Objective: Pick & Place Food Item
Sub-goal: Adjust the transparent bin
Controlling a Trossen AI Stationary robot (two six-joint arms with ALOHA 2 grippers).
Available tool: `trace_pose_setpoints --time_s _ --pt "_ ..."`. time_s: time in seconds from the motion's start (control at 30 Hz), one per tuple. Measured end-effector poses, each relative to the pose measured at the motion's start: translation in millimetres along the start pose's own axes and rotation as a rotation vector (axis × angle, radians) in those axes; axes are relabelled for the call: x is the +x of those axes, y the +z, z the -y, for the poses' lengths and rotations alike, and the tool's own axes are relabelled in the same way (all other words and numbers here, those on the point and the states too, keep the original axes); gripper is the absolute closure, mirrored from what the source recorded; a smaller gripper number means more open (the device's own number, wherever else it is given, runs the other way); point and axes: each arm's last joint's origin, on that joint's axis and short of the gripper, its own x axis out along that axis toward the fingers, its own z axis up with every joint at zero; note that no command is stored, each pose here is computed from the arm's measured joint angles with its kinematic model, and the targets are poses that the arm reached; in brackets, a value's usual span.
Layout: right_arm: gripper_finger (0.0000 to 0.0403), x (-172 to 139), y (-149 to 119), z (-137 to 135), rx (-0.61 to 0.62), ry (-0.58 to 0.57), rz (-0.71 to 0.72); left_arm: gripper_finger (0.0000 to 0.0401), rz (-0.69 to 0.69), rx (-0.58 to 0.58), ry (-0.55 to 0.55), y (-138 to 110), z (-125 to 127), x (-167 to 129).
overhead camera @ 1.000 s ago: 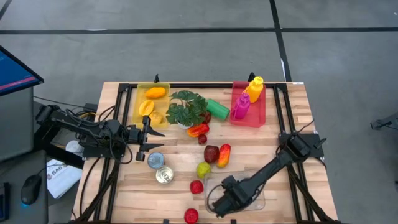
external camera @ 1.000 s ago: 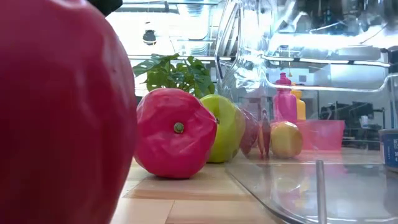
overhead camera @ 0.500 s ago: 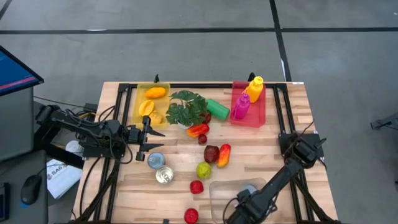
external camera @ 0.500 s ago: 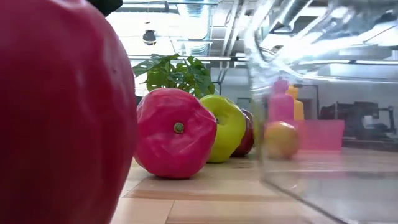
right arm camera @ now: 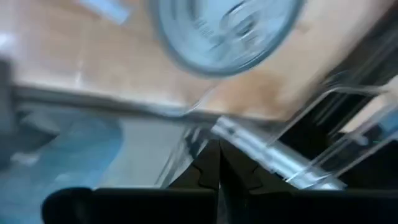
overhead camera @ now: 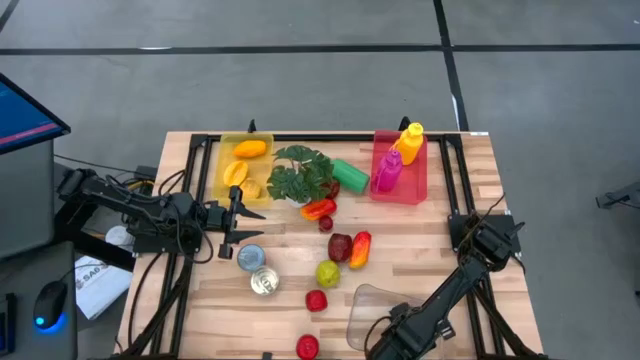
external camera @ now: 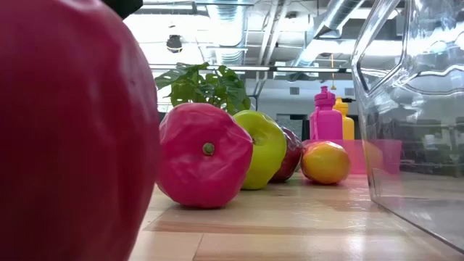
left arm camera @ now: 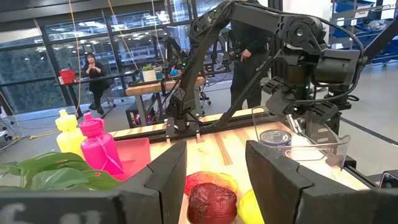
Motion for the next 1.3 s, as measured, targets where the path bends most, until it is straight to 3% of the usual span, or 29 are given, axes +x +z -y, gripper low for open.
trace_pose_setpoints --time_s 0.33,0.53,0.97,1.17,1.3 --pt "0.0403 -2 11 11 0.034 -0.054 0.262 0.0248 0.000 0.000 0.000 0 0 0" --pt "0.0403 -6 20 9 0.008 0.005 0.459 0.0248 0.000 0.000 0.000 0 0 0" --pt "0.0403 0 51 13 0.027 -0.109 0.584 0.0248 0.000 0.000 0.001 0 0 0" --pt "0.0403 -3 57 9 0.016 -0.058 0.686 0.0248 0.000 0.000 0.001 0 0 0" --pt "0.0403 -3 57 -2 -0.064 0.038 0.706 0.0248 0.001 0.000 0.001 0 0 0"
